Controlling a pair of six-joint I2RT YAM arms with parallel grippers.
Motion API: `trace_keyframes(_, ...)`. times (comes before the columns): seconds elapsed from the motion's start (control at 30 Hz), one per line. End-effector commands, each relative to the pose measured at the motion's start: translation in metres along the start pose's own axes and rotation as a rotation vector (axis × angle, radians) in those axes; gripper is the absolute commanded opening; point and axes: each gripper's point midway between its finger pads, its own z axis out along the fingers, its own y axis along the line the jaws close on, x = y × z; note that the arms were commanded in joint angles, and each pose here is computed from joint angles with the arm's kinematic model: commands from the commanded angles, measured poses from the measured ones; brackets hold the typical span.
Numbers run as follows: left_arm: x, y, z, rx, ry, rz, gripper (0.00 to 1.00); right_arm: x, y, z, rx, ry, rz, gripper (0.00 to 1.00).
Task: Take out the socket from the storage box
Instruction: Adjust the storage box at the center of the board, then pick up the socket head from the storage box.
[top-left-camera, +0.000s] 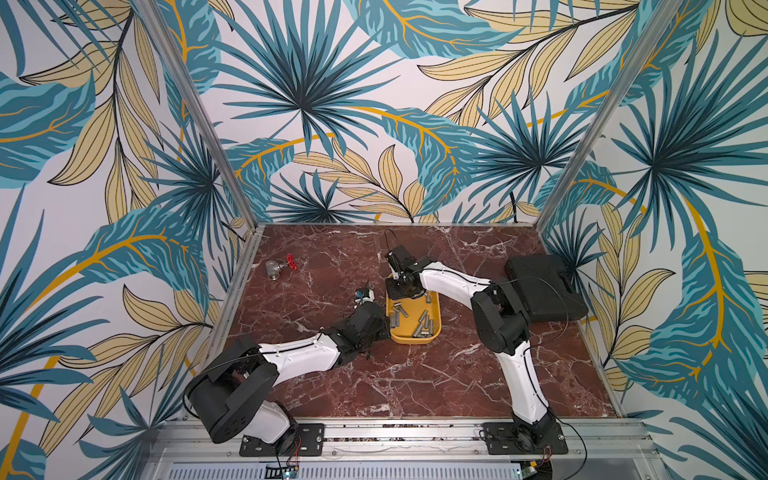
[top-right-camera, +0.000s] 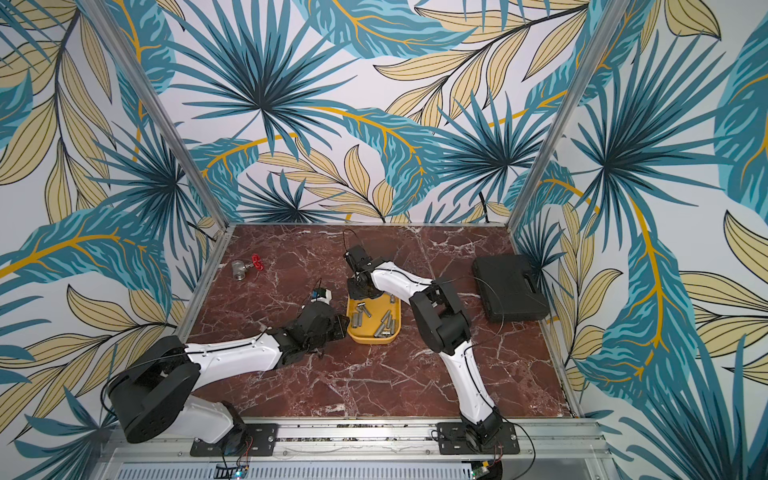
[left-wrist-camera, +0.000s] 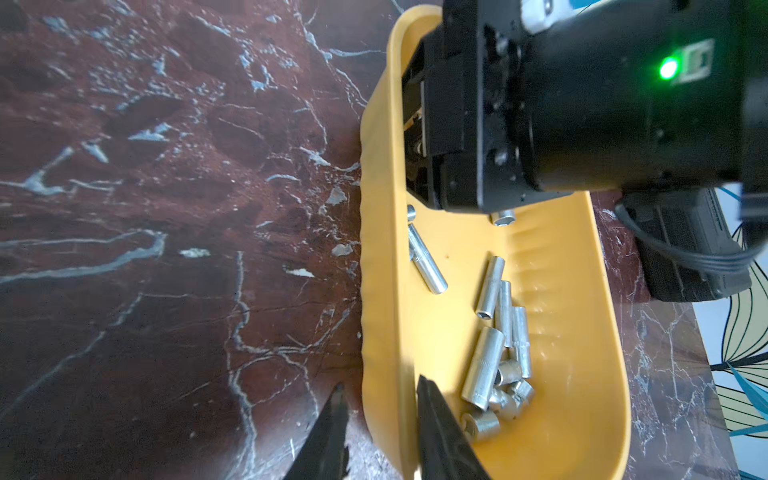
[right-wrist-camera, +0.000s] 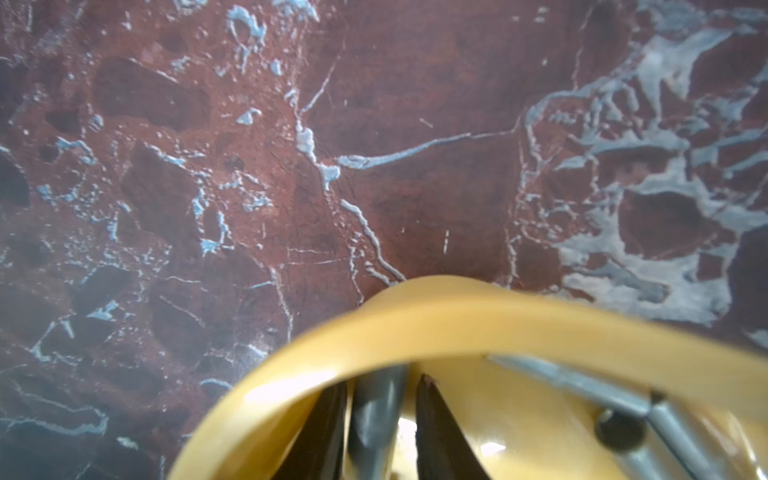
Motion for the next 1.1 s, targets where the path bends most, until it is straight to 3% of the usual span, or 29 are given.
trace_keyframes(0.0, 0.002, 0.012, -0.006, -0.04, -0.009, 0.0, 0.33, 0.026, -0.006, 0.011, 0.03, 0.072, -0.007, 0.27)
trace_keyframes(0.23, -0.01, 0.008, -0.02, -0.037, -0.049, 0.003, 0.39, 0.011, 0.003, -0.01, -0.013, 0.019, 0.006, 0.17)
trace_keyframes(0.57, -0.031, 0.008, -0.037, -0.091, -0.096, 0.075, 0.47, -0.027, -0.001, -0.102, -0.042, -0.151, -0.001, 0.14)
trace_keyframes(0.83, -0.037, -0.008, -0.035, -0.065, -0.068, 0.138, 0.5, -0.003, -0.083, -0.149, 0.04, -0.191, 0.124, 0.14)
trace_keyframes(1.07, -0.034, -0.015, -0.028, -0.043, -0.041, 0.14, 0.51, 0.05, -0.157, -0.123, 0.127, -0.084, 0.259, 0.14)
